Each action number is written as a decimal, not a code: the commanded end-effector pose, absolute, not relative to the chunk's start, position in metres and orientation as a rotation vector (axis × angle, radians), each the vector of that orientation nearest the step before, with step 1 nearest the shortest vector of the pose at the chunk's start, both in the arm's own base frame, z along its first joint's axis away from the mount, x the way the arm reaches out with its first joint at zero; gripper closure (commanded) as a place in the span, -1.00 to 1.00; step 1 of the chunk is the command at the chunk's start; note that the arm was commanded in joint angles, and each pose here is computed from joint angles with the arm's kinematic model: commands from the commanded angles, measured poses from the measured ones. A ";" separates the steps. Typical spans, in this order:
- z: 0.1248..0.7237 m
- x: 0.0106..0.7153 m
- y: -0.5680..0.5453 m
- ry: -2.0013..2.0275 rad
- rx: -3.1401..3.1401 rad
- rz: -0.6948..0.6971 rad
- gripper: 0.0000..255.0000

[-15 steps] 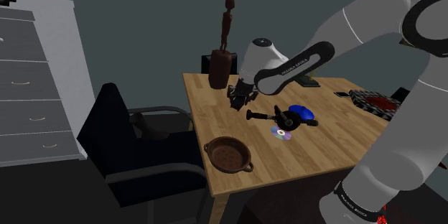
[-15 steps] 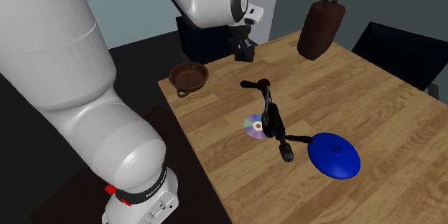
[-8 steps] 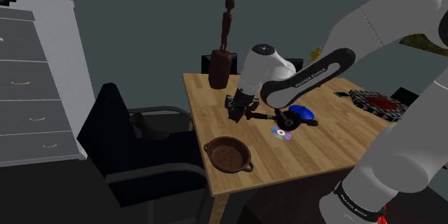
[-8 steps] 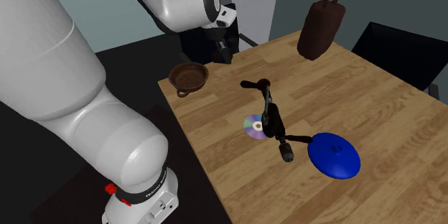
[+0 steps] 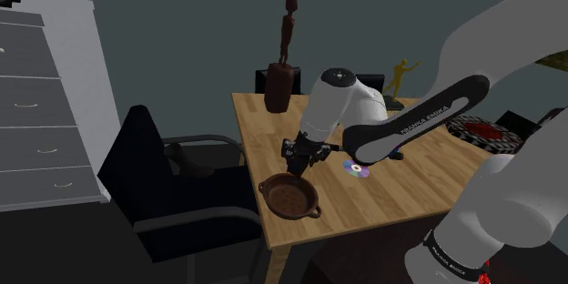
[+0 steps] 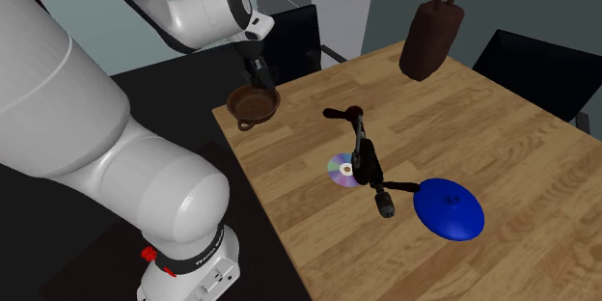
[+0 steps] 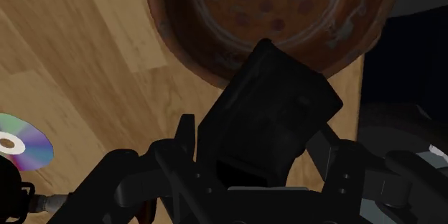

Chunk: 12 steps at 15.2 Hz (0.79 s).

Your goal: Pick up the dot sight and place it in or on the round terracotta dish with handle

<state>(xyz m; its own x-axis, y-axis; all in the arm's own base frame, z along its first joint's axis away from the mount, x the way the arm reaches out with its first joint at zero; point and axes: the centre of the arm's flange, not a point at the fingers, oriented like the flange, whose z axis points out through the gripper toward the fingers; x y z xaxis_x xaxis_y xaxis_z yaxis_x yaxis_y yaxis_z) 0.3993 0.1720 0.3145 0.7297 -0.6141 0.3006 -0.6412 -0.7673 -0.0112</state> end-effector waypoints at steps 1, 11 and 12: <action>0.313 0.382 0.193 -1.033 2.833 0.442 1.00; 0.270 0.370 0.208 -1.033 2.833 0.442 1.00; 0.265 0.370 0.208 -1.033 2.833 0.442 1.00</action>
